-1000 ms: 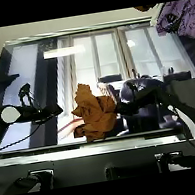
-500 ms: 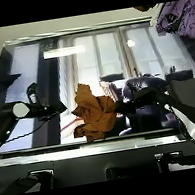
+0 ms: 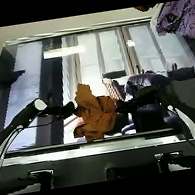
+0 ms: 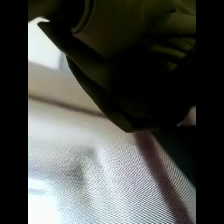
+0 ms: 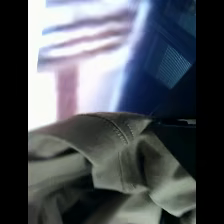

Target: Fold the clothes and pants, and hang the long-sleeved shirts on hangers.

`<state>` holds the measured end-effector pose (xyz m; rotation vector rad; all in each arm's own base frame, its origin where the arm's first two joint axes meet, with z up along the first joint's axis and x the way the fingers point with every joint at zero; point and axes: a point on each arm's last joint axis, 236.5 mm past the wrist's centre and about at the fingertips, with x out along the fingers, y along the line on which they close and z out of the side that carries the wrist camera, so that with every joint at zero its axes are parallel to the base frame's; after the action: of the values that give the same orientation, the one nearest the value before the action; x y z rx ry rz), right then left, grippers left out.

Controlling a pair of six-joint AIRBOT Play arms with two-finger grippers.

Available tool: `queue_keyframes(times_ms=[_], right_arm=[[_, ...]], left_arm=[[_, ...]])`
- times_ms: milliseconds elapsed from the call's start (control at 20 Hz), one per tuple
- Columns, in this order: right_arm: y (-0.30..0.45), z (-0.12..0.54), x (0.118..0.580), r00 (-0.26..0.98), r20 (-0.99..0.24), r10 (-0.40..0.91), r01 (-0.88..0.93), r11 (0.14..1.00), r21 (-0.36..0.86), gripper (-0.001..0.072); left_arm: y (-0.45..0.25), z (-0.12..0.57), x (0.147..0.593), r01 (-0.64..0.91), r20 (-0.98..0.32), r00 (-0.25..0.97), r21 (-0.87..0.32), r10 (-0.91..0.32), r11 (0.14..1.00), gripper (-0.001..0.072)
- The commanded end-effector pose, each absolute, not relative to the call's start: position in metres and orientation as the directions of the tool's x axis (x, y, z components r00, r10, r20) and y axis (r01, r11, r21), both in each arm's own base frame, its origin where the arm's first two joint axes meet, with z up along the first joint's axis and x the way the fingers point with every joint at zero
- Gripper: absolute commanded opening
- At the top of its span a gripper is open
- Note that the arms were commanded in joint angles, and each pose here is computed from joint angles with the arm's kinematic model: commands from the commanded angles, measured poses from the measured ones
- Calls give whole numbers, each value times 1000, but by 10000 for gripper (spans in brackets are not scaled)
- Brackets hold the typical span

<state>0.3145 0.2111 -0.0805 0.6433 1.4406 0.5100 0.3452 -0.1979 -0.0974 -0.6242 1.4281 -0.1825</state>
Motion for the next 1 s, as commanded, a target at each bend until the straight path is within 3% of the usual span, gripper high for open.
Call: queue_keyframes(times_ms=[0, 150, 250, 450, 550, 700, 800, 950], right_arm=[[211, -63, 318, 109, -729, 676, 21, 732, 681, 25], [202, -18, 342, 213, -739, 638, -136, 769, 625, 24], [190, 48, 374, 364, -720, 591, -258, 807, 531, 23], [150, 242, 408, 736, -493, 463, -365, 886, 287, 23], [129, 335, 388, 851, -333, 406, -368, 913, 173, 23], [88, 435, 330, 949, -122, 292, -293, 956, 12, 23], [61, 471, 290, 976, -19, 216, -216, 976, -12, 23], [52, 493, 246, 977, 58, 207, -208, 978, 22, 23]], left_arm=[[-205, -102, 354, -248, -844, 176, -536, -507, 807, 17], [-196, -55, 378, -152, -821, 252, -556, -512, 817, 15], [-171, 3, 401, -78, -807, 355, -529, -472, 845, 14], [-93, 182, 426, -2, -652, 690, -437, -315, 900, 14], [-62, 277, 404, 31, -511, 823, -397, -249, 917, 14], [-20, 364, 342, -24, -373, 922, -325, -105, 945, 15], [5, 394, 295, -104, -302, 953, -312, 5, 945, 15], [3, 422, 247, -77, -203, 979, -322, 10, 944, 15]])
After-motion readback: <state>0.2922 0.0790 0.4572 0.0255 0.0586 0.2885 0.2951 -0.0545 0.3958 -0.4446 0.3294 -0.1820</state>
